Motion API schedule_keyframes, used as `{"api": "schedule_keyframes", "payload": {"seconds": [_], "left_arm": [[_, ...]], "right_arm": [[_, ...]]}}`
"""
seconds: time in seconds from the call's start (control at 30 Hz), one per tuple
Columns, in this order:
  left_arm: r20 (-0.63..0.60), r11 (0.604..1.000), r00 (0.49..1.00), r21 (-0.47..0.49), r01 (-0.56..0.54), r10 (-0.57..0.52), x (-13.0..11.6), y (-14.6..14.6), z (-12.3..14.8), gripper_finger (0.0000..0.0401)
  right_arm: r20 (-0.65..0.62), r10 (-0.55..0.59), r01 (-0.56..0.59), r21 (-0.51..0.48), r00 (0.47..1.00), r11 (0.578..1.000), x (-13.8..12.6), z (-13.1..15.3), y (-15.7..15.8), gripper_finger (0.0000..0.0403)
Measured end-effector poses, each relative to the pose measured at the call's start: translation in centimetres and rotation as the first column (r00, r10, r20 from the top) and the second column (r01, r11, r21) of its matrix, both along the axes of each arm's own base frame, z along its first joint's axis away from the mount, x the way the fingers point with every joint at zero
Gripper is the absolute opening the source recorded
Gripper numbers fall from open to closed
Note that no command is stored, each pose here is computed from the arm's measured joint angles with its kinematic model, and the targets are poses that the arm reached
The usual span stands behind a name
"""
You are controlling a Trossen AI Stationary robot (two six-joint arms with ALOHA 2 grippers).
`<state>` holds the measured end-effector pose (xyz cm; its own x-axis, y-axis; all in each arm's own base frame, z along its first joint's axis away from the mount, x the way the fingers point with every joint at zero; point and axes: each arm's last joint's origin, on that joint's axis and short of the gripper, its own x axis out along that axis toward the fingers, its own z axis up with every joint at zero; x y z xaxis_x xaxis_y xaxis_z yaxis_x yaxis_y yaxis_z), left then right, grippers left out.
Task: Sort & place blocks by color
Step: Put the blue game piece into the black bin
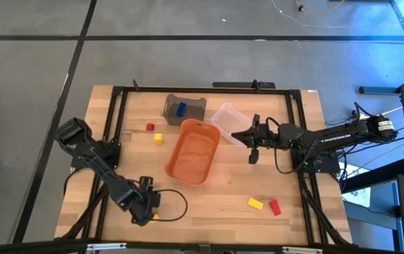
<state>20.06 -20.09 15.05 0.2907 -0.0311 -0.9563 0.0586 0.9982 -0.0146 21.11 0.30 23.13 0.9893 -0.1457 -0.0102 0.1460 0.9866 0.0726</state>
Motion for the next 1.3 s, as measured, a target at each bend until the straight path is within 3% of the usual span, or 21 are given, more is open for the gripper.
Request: {"api": "schedule_keyframes", "payload": {"seconds": [0.4,0.6,0.83,1.03,1.1,1.2,1.3], "left_arm": [[-0.022,1.0,1.0,-0.026,-0.003,0.003,-0.1,0.2,-0.4,0.0198],[-0.052,0.998,0.999,-0.056,-0.004,0.001,0.0,0.3,-0.4,0.016],[-0.081,0.996,0.996,-0.079,0.042,-0.048,0.5,0.8,-0.4,0.0087],[-0.131,0.982,0.99,-0.189,0.022,-0.047,0.7,2.4,1.5,0.0081],[-0.082,0.977,0.996,-0.211,0.024,-0.042,0.5,3.1,3.2,0.0081],[0.117,0.978,0.991,-0.192,0.082,-0.06,-0.5,4.3,6.9,0.0081],[0.386,0.992,0.919,-0.065,0.112,-0.079,-1.8,6.3,10.8,0.0081]], "right_arm": [[-0.006,-0.005,0.005,0.0,1.0,1.0,0.0,-0.1,0.0,0.0],[-0.006,-0.005,0.005,0.0,1.0,1.0,0.0,-0.1,0.0,0.0],[-0.005,-0.005,0.005,0.0,1.0,1.0,0.0,-0.1,0.0,0.0],[-0.005,-0.005,0.005,-0.001,1.0,1.0,0.0,0.0,0.0,0.0],[-0.005,-0.005,0.005,-0.001,1.0,1.0,0.0,0.0,0.0,0.0],[-0.005,-0.005,0.005,-0.001,1.0,1.0,0.0,0.0,0.0,0.0],[-0.005,-0.005,0.005,-0.003,1.0,1.0,0.0,0.0,0.0,0.0]]}}
